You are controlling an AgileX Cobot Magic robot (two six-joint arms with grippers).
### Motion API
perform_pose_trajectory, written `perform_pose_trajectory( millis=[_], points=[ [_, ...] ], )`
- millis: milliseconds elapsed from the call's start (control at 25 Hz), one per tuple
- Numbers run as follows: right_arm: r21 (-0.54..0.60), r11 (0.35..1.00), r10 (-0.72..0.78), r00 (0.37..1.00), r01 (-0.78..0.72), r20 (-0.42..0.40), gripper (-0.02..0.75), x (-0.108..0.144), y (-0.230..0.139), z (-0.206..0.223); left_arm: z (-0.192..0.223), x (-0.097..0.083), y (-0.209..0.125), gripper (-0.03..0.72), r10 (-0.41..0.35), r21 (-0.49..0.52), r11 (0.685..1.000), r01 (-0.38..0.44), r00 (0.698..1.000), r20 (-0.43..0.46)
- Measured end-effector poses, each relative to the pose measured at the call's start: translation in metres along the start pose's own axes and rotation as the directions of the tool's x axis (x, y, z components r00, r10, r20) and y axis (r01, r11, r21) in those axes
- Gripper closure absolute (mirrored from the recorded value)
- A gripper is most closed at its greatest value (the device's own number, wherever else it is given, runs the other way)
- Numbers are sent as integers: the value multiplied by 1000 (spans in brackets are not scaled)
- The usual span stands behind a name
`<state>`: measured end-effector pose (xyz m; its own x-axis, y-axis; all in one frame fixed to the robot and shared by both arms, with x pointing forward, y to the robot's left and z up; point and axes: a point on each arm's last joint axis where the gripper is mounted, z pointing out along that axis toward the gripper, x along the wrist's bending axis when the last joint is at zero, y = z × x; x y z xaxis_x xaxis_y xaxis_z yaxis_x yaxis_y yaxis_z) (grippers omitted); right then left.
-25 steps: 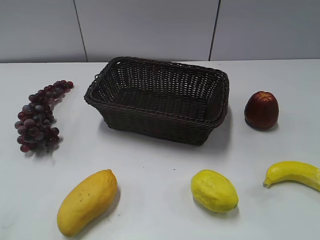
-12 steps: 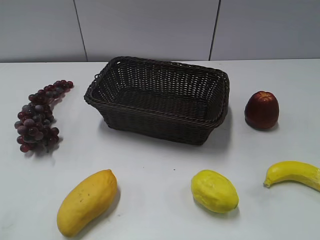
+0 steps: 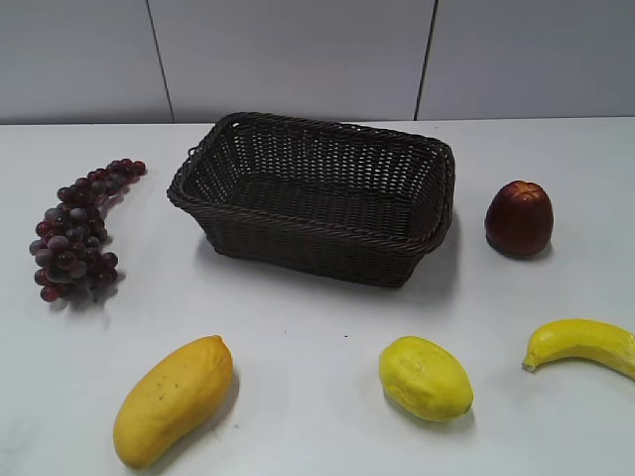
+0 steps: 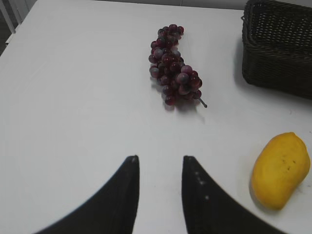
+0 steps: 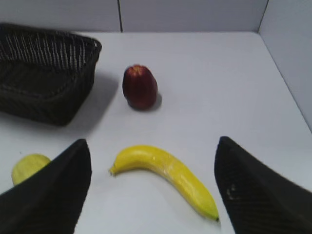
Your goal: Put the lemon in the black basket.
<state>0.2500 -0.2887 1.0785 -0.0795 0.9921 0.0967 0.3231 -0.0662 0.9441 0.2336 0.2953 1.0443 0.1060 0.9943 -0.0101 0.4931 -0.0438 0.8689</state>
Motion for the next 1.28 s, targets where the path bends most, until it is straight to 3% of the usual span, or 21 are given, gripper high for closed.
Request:
perform_pose_trajectory(
  millis=[440, 680, 1000, 1280],
  points=[
    [38, 999, 38, 998, -36, -44, 71, -2, 42, 78, 0, 0, 0, 450, 0, 0, 1000, 0, 1000, 0],
    [165, 978, -96, 974, 131, -206, 71, 15, 58, 109, 0, 0, 0, 450, 0, 0, 1000, 0, 1000, 0],
    [354, 849, -210, 865, 393, -456, 76, 60, 49, 157, 0, 0, 0, 450, 0, 0, 1000, 0, 1000, 0],
    [524, 666, -204, 805, 531, -557, 77, 97, 8, 194, 0, 0, 0, 450, 0, 0, 1000, 0, 1000, 0]
  ],
)
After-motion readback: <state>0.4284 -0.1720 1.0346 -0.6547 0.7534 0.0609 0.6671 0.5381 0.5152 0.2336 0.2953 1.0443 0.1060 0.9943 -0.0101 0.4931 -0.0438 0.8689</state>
